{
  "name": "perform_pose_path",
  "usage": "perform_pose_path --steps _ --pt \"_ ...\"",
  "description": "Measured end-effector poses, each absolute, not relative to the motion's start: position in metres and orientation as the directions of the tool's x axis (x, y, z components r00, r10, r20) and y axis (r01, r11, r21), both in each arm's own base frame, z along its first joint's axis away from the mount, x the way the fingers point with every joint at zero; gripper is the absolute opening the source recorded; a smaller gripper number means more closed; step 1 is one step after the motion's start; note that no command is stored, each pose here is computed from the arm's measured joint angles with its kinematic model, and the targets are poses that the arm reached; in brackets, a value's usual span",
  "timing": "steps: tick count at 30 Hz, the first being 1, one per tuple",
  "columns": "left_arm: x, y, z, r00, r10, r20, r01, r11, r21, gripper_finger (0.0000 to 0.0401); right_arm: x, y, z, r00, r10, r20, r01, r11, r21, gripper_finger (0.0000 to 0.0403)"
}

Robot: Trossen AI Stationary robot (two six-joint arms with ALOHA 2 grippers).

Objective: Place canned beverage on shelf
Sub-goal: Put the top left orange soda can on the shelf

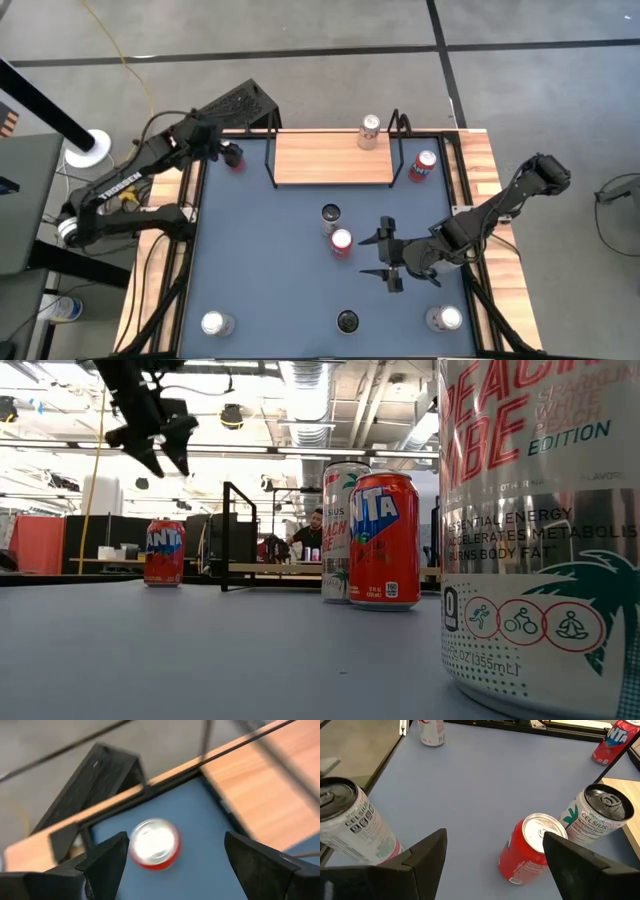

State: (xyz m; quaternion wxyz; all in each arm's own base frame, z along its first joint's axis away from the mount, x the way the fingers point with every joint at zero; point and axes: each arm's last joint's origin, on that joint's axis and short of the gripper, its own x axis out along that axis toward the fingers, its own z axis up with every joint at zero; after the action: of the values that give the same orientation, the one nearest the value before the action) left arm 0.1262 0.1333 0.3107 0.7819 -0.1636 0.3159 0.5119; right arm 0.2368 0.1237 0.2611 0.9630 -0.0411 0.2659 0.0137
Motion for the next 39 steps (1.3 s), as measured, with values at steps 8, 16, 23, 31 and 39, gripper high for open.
perform_pose_path --steps 8,16,23,31,39 --pt "0.131 0.165 0.285 0.15 0.635 -0.758 -0.902 0.402 0.158 0.0318 0.236 0.123 0.26 0.854 0.003 -0.52 -0.044 0.997 -0.068 0.0317" --pt "0.14 0.182 0.265 0.105 0.576 -0.811 -0.892 0.415 0.18 0.0318 0.236 0.123 0.26 0.854 0.002 -0.52 -0.044 0.997 -0.068 0.0317" --pt "0.146 0.189 0.254 0.082 0.549 -0.832 -0.878 0.434 0.2 0.0318 0.235 0.123 0.259 0.846 -0.003 -0.534 -0.045 0.996 -0.077 0.0317" --pt "0.151 0.196 0.241 0.049 0.512 -0.858 -0.866 0.449 0.218 0.0318 0.236 0.123 0.259 0.846 -0.002 -0.533 -0.046 0.996 -0.077 0.0317" --pt "0.154 0.2 0.235 0.037 0.504 -0.863 -0.851 0.468 0.237 0.0318 0.236 0.123 0.259 0.846 -0.002 -0.533 -0.046 0.996 -0.077 0.0317"
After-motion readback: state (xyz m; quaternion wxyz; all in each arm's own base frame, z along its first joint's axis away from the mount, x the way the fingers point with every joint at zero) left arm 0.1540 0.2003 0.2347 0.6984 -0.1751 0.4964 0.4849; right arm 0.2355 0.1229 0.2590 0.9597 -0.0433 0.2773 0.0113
